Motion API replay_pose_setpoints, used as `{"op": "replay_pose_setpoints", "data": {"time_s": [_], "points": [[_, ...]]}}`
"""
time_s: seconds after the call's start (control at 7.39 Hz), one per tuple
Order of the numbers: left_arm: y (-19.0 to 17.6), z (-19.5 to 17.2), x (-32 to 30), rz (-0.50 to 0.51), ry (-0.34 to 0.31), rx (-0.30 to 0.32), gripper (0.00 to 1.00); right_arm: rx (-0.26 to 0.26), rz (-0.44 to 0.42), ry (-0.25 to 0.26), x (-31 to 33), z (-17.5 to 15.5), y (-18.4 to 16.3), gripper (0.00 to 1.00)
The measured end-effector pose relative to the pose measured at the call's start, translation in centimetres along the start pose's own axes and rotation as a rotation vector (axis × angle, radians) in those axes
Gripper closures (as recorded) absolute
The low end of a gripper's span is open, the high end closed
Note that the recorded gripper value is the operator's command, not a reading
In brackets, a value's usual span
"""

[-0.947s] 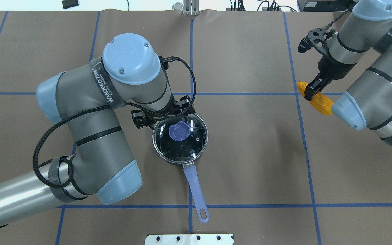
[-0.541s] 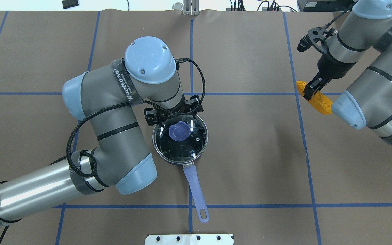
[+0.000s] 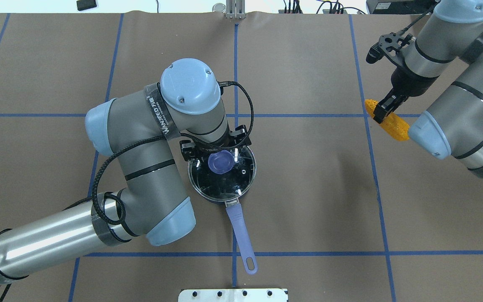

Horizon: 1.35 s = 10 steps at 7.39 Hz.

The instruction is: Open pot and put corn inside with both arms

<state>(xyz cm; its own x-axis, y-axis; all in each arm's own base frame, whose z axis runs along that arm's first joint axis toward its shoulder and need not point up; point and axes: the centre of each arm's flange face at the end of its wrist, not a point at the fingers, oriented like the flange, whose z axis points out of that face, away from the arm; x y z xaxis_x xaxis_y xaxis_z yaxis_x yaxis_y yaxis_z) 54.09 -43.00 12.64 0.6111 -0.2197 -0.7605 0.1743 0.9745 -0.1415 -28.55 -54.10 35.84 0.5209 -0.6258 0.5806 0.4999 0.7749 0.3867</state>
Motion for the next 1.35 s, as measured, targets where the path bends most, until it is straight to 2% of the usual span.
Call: {"op": "replay_pose_setpoints", "data": {"time_s": [0.14, 0.54, 0.95, 1.35], "points": [[0.4, 0.4, 0.0, 0.004, -0.006, -0.002, 0.03, -0.001, 0.001, 0.000, 0.1, 0.1, 0.0, 0.69], [1.7, 1.8, -0.2, 0.019, -0.025, 0.014, 0.19, -0.005, 0.004, -0.001, 0.2, 0.3, -0.1, 0.69], [2.1, 2.0, -0.1, 0.026, -0.026, 0.019, 0.49, -0.004, 0.003, -0.008, 0.2, 0.4, -0.1, 0.69], [2.3, 1.6, -0.1, 0.029, -0.017, 0.016, 0.55, -0.002, 0.003, -0.016, 0.1, 0.3, -0.2, 0.69]]}}
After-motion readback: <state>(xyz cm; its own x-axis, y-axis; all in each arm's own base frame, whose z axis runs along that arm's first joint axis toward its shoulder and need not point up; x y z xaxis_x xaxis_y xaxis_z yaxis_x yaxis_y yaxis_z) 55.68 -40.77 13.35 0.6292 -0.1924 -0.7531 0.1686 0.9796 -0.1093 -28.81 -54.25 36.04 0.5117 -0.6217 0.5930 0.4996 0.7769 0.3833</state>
